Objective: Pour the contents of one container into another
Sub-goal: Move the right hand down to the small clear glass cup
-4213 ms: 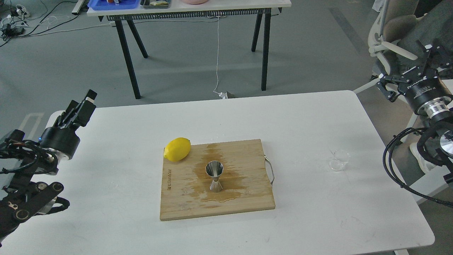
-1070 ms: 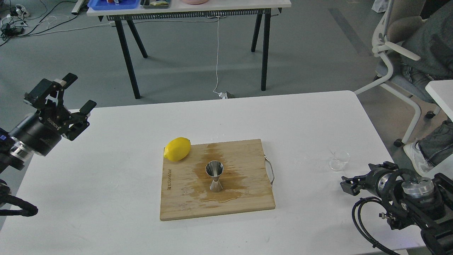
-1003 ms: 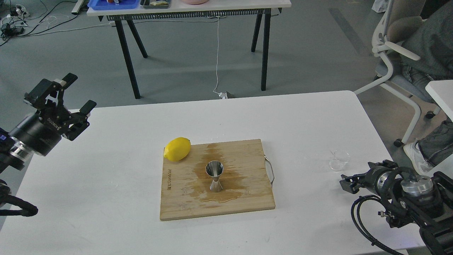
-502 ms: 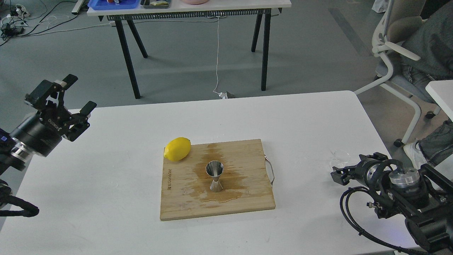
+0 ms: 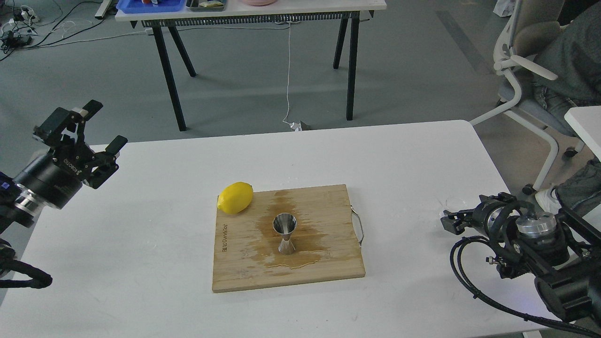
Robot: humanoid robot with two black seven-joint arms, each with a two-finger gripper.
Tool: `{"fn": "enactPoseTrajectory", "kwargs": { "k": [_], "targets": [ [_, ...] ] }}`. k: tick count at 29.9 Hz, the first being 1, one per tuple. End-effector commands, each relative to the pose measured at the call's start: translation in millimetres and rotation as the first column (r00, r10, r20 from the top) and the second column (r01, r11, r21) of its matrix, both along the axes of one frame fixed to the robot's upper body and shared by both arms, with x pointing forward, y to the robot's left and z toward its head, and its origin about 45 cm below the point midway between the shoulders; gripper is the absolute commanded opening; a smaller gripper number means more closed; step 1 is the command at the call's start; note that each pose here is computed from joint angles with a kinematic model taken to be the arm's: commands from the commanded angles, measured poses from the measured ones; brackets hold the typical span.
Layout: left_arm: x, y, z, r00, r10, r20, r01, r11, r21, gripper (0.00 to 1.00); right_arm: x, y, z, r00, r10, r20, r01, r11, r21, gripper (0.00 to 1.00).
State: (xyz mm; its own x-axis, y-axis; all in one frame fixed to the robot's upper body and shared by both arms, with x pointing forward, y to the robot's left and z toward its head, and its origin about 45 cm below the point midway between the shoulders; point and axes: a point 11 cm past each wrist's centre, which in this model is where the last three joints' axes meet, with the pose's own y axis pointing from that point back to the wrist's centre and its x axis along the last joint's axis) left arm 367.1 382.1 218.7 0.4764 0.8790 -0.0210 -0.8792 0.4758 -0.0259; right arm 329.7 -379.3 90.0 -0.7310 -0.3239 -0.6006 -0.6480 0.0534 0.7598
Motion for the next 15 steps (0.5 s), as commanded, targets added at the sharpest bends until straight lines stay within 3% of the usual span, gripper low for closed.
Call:
{"fn": "enactPoseTrajectory", "kwargs": {
  "k": [1,15],
  "targets": [
    [0,1,-1,1.0,0.004,-0.002,-0.004,1.0,0.002,0.99,1,4,-1,1.0,0.002,0.001,-0.002,1.0,0.005,0.92],
    [-2,4,-4,1.0,0.01,-0.012,-0.01,1.0,0.004,0.99,2,15,-6,1.0,0.029,-0.001,-0.029,1.0,-0.006,0.74]
  ]
}}
